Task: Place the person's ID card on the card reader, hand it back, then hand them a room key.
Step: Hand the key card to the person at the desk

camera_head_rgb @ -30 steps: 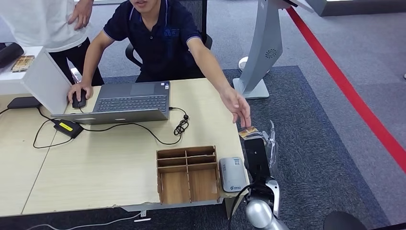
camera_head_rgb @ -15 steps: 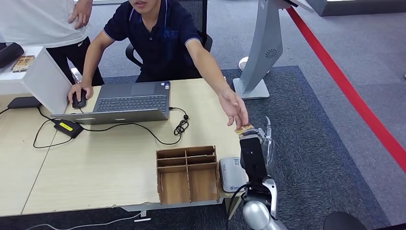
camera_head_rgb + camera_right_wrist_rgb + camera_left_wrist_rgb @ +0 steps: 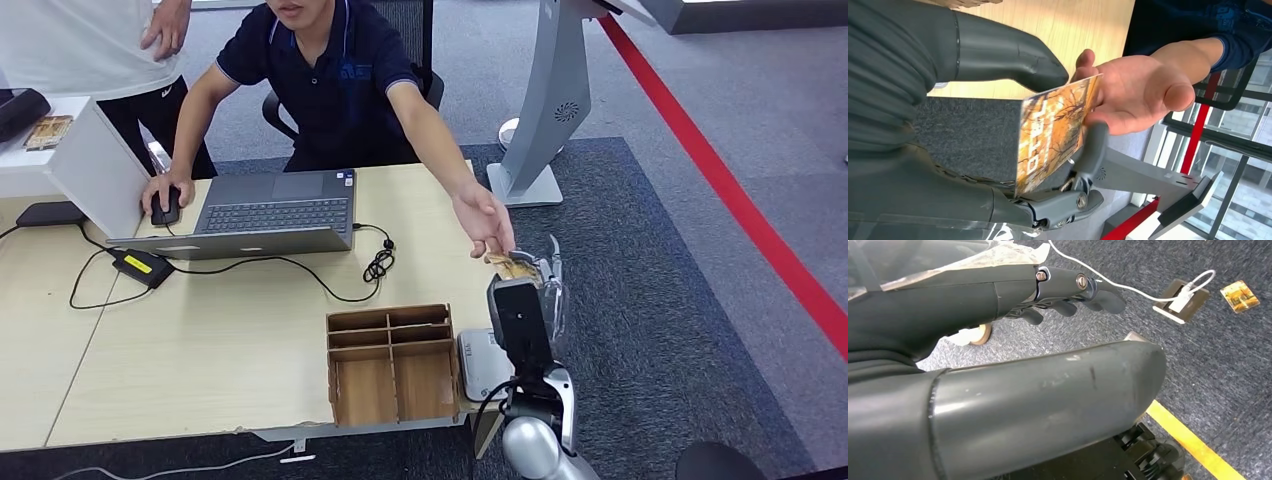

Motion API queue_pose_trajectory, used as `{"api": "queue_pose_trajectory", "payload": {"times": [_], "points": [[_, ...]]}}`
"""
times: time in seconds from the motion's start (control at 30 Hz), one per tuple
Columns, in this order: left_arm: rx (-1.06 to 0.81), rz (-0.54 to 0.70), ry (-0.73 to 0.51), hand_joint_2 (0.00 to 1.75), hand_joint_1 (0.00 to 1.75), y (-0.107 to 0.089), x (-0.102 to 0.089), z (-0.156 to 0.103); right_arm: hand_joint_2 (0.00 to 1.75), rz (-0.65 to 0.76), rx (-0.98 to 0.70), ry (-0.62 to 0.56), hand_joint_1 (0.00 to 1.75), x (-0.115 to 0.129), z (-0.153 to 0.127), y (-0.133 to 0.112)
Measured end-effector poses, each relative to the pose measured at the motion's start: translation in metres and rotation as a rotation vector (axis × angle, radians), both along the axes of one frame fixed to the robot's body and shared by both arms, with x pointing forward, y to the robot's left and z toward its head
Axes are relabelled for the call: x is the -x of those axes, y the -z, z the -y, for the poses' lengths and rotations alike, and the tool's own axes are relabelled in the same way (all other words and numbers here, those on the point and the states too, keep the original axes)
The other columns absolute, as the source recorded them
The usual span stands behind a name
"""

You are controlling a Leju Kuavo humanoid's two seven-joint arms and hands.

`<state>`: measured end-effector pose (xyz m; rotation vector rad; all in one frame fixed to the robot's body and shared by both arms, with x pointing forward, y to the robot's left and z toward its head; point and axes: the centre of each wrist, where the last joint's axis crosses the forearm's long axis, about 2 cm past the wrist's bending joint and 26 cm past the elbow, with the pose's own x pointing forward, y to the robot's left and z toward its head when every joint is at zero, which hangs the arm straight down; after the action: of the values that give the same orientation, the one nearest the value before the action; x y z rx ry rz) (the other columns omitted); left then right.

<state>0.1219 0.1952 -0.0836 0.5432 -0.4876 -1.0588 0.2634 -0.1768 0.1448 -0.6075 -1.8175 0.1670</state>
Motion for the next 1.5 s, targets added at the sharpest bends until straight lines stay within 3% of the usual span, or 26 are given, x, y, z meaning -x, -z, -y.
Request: {"api": "queue_pose_trajectory", "payload": {"times": [0.1,0.2,0.33,0.8,1.5], "points": [[-0.001,0.0,0.004,0.0,0.0,0.0,0.0,0.0,0.0,-0.002,0.003,0.0,0.0,0.0,-0.001,0.0],[-0.002,0.001,0.008,0.0,0.0,0.0,0.0,0.0,0.0,-0.003,0.003,-0.001,0.0,0.0,-0.001,0.0],[-0.004,0.001,0.012,0.0,0.0,0.0,0.0,0.0,1.75,-0.004,0.003,-0.001,0.0,0.0,-0.001,0.0],[-0.011,0.01,0.035,0.0,0.0,0.0,-0.001,-0.001,1.75,-0.058,0.035,0.001,0.0,0.005,0.001,0.004],[-0.013,0.026,0.082,0.0,0.0,0.0,-0.001,0.0,1.75,-0.053,0.347,-0.047,0.0,0.018,-0.003,0.005]]}}
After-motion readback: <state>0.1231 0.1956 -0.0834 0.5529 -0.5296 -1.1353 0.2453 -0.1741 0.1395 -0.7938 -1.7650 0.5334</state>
